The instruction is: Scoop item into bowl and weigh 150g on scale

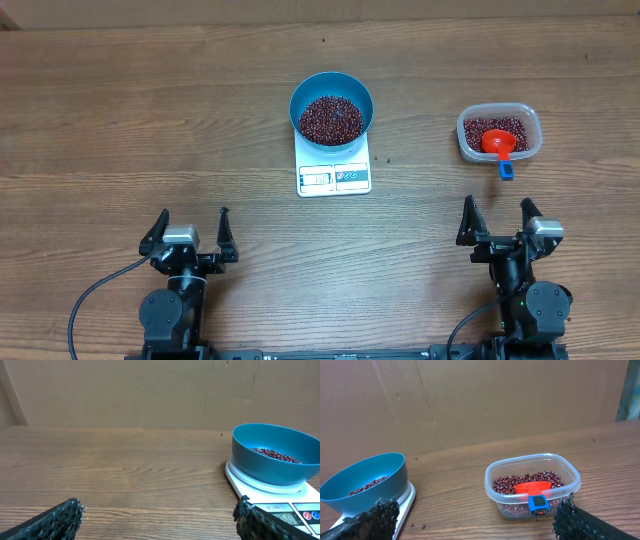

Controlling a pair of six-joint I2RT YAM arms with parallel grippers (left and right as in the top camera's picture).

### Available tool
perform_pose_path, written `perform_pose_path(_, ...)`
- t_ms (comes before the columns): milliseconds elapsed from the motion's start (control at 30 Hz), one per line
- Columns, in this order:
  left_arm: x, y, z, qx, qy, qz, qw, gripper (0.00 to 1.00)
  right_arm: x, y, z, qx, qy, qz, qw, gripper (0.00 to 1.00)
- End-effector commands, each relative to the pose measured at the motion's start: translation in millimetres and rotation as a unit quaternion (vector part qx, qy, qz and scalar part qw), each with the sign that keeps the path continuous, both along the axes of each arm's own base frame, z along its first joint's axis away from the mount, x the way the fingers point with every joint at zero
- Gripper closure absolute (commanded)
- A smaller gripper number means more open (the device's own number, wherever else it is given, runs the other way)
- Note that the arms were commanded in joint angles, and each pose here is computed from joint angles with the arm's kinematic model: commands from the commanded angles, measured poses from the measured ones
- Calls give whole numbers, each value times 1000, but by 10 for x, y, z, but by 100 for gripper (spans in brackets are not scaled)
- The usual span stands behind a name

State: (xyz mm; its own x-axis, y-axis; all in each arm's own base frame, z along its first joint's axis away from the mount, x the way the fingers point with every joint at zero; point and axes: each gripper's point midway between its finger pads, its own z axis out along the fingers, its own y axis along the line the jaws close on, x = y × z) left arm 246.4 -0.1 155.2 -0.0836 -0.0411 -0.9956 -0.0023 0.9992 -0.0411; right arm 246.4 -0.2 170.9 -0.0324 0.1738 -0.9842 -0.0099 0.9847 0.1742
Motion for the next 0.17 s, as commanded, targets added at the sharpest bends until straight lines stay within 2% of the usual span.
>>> perform_pose_path(0, -3, 25, 5, 12, -3, 6, 1000, 0, 0, 5, -12, -4, -3, 0, 1000, 0)
perform_pose_path(133, -3, 25, 6, 12, -3, 6, 1000, 0, 0, 5, -12, -4, -3, 0, 1000, 0)
